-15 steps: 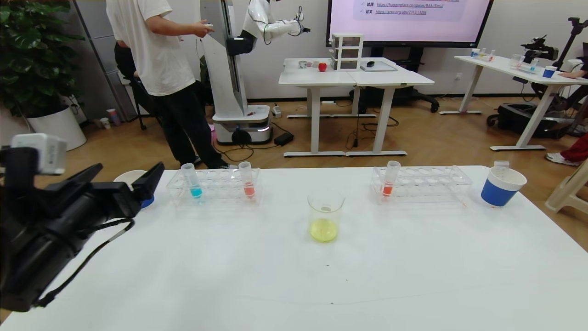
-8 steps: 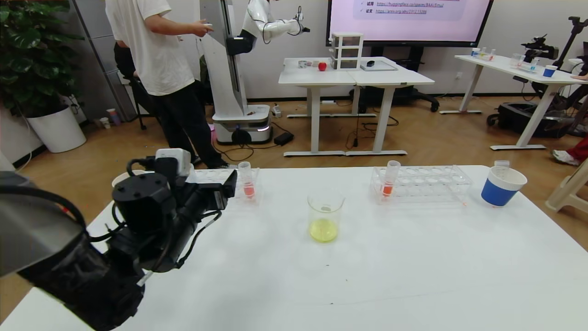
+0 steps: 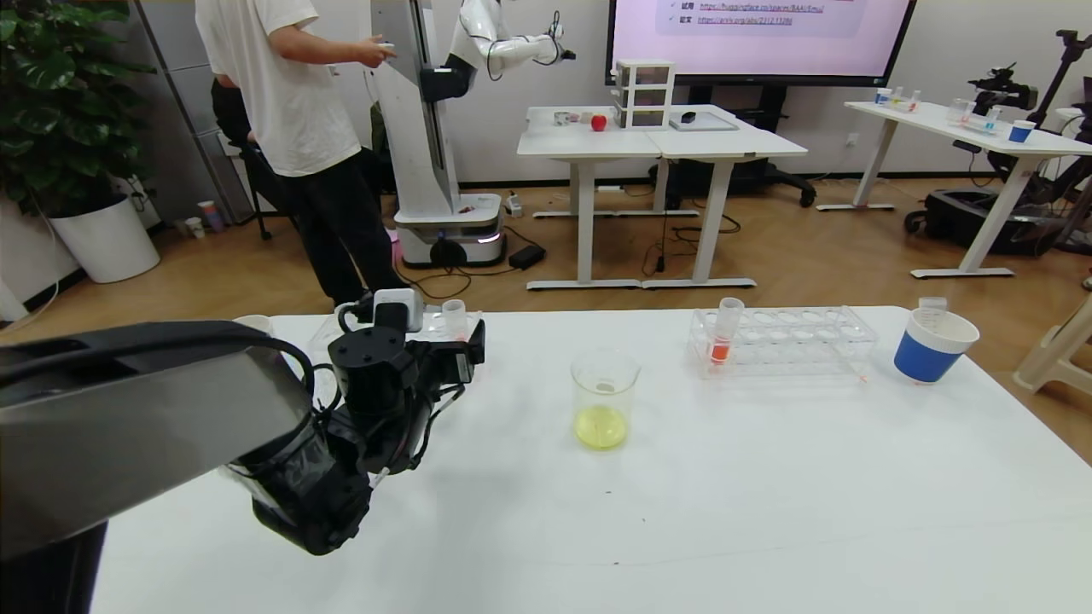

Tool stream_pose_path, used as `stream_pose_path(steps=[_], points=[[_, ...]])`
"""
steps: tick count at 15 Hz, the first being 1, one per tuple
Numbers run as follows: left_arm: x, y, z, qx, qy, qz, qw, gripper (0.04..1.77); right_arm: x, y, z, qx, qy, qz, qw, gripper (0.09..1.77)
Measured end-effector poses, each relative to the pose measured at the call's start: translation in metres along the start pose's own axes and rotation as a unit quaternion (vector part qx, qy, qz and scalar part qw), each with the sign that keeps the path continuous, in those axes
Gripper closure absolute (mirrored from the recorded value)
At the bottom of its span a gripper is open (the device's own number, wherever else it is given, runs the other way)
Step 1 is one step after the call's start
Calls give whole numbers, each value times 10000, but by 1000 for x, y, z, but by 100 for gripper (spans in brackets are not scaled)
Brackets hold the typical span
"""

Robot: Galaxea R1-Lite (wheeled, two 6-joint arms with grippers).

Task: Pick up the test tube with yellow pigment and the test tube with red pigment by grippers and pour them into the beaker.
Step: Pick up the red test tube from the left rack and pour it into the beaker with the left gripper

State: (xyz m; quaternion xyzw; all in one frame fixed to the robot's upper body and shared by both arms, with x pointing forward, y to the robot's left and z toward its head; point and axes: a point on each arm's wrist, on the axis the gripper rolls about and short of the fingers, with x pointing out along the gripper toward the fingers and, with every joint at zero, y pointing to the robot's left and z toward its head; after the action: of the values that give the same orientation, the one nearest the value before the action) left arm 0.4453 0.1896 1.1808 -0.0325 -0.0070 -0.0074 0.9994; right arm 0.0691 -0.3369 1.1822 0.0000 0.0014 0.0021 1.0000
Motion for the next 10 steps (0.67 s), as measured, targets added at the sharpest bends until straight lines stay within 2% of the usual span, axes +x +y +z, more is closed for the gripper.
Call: stream_pose_path(steps=[6, 10], points=[[53, -2, -5, 3, -81, 153, 9998, 6, 0, 0, 0, 2, 0, 0, 10000, 12], [64, -4, -13, -5, -119, 162, 9998, 6, 0, 0, 0, 2, -2, 0, 10000, 12]])
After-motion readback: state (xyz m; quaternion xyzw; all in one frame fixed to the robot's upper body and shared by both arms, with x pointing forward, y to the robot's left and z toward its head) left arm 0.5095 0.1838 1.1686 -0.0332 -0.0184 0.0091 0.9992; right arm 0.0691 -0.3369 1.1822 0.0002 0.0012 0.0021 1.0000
